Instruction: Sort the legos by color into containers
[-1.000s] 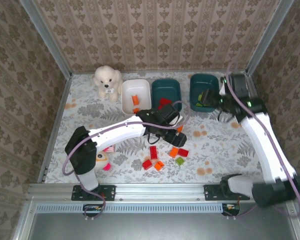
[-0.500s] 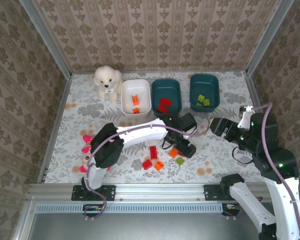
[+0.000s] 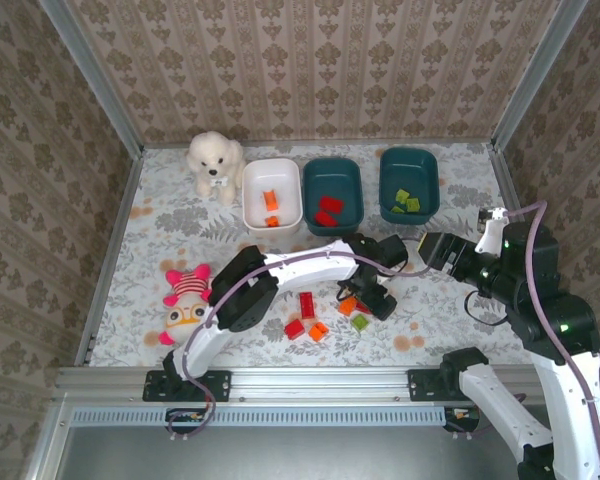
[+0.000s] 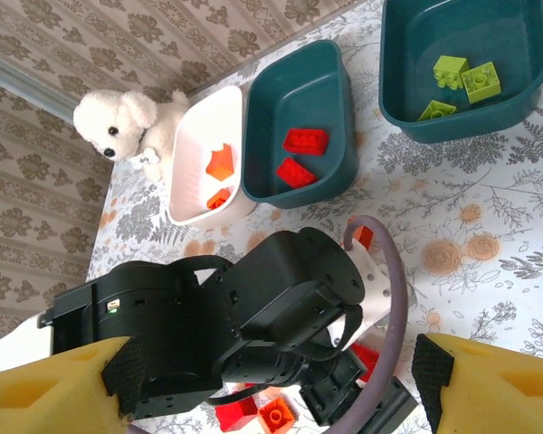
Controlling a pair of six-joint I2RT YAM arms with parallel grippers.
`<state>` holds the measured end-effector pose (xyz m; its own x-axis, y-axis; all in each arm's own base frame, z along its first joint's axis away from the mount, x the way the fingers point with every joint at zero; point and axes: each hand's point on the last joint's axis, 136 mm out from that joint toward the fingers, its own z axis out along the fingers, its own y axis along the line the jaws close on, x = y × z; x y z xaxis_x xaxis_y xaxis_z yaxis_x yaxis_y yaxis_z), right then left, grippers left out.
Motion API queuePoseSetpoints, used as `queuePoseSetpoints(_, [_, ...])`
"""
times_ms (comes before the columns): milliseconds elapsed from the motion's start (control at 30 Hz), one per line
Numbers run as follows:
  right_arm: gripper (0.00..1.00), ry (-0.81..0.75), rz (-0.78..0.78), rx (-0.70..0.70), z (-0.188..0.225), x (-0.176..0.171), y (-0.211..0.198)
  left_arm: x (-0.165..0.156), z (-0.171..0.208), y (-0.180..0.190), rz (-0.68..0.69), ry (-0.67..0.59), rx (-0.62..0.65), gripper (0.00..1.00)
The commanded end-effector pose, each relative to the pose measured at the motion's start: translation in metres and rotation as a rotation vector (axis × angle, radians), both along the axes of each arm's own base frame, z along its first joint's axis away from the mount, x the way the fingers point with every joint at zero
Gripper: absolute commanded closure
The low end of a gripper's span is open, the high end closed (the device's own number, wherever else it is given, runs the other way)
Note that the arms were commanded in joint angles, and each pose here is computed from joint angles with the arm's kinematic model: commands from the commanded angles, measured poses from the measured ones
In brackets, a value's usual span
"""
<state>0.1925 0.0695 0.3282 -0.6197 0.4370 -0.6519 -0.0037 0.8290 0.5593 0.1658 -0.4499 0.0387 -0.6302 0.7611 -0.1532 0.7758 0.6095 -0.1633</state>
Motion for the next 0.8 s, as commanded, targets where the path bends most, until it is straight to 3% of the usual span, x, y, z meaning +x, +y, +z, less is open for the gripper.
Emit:
queuePoseSetpoints(0, [0.19,0.013,0.015,0.016,0.001,0.0,0.004,0.0,-0.004,0.004,-0.024,-0.003,0.039,0.1])
queuePoseSetpoints(533, [0.19,0.035,0.012,0.018,-0.006,0.009,0.006,-0.022,-0.015,0.007,-0.044,0.04,0.066,0.27])
queuePoseSetpoints(767, [0.19,0.04,0.011,0.016,-0.007,0.01,0.005,-0.018,-0.021,0.008,-0.063,-0.003,0.105,0.3])
